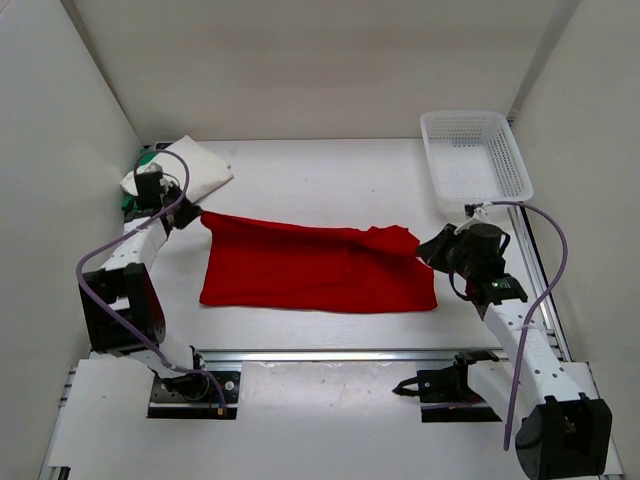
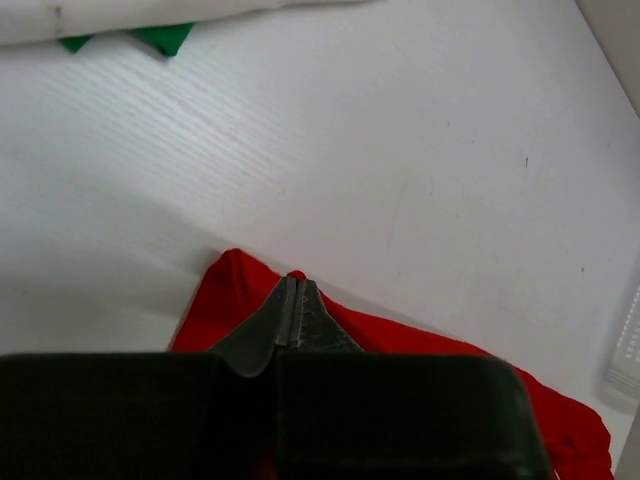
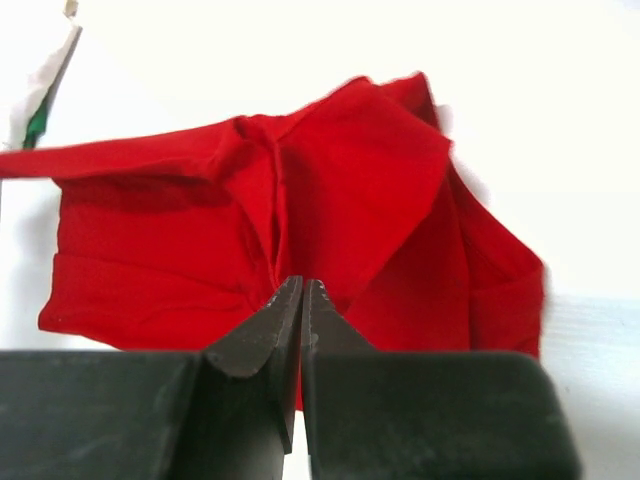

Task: Fold and stack the t-shirts
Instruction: Fold the other side of the tshirt into a rectangle

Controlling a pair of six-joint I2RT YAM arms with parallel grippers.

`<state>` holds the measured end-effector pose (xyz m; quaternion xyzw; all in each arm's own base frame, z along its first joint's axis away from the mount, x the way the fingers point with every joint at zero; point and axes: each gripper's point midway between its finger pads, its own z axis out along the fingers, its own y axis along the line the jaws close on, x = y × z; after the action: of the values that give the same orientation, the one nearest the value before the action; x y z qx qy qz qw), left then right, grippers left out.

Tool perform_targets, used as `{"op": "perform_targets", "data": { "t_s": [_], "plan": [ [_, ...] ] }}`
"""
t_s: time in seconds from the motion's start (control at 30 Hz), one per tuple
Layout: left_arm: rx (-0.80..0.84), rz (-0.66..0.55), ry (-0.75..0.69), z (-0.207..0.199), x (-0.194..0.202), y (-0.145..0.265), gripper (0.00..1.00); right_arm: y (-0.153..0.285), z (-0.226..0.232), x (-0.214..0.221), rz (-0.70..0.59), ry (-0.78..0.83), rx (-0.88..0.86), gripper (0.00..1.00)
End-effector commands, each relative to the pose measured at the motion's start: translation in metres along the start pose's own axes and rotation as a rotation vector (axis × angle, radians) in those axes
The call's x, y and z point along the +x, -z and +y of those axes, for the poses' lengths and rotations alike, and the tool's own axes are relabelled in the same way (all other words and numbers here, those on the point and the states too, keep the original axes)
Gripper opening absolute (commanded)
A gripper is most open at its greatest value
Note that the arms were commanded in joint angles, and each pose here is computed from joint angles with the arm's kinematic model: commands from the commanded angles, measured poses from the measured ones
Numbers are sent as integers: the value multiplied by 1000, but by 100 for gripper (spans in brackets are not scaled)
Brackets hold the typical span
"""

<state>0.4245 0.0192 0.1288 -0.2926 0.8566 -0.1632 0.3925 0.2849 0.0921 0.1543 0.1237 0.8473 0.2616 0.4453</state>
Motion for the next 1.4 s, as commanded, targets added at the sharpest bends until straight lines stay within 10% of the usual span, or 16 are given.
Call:
{"op": "perform_targets", "data": {
  "t_s": [0.0, 0.3, 0.63, 0.73, 0.87, 0.93, 1.03, 1.13, 1.37],
  "plan": [
    [110, -64, 10, -20, -9, 28, 0, 5, -11, 12, 11, -42, 27, 0],
    [-15, 29, -13, 28, 48, 23, 0, 18, -42, 45, 13, -110, 100, 0],
    [3, 53, 198, 59, 65, 20, 21, 11, -64, 104, 103, -245, 93, 0],
    [63, 15, 229, 47, 58, 26, 45, 13, -62, 88, 64, -193, 104, 20],
    [81, -142, 169, 22, 36, 46, 49, 20, -48, 51, -27, -95, 139, 38],
    [134, -225, 83, -5, 25, 62, 48, 16, -31, 51, -19, -31, 102, 36],
    [223, -190, -65, -53, 58, 70, 47, 3, -2, 49, 8, 58, 58, 3],
    [279, -132, -121, -72, 98, 70, 47, -15, 20, 59, 83, 147, -6, 0],
    [289, -18, -112, -51, 159, 59, 46, -62, 30, 39, 96, 203, -46, 43]
  ]
}}
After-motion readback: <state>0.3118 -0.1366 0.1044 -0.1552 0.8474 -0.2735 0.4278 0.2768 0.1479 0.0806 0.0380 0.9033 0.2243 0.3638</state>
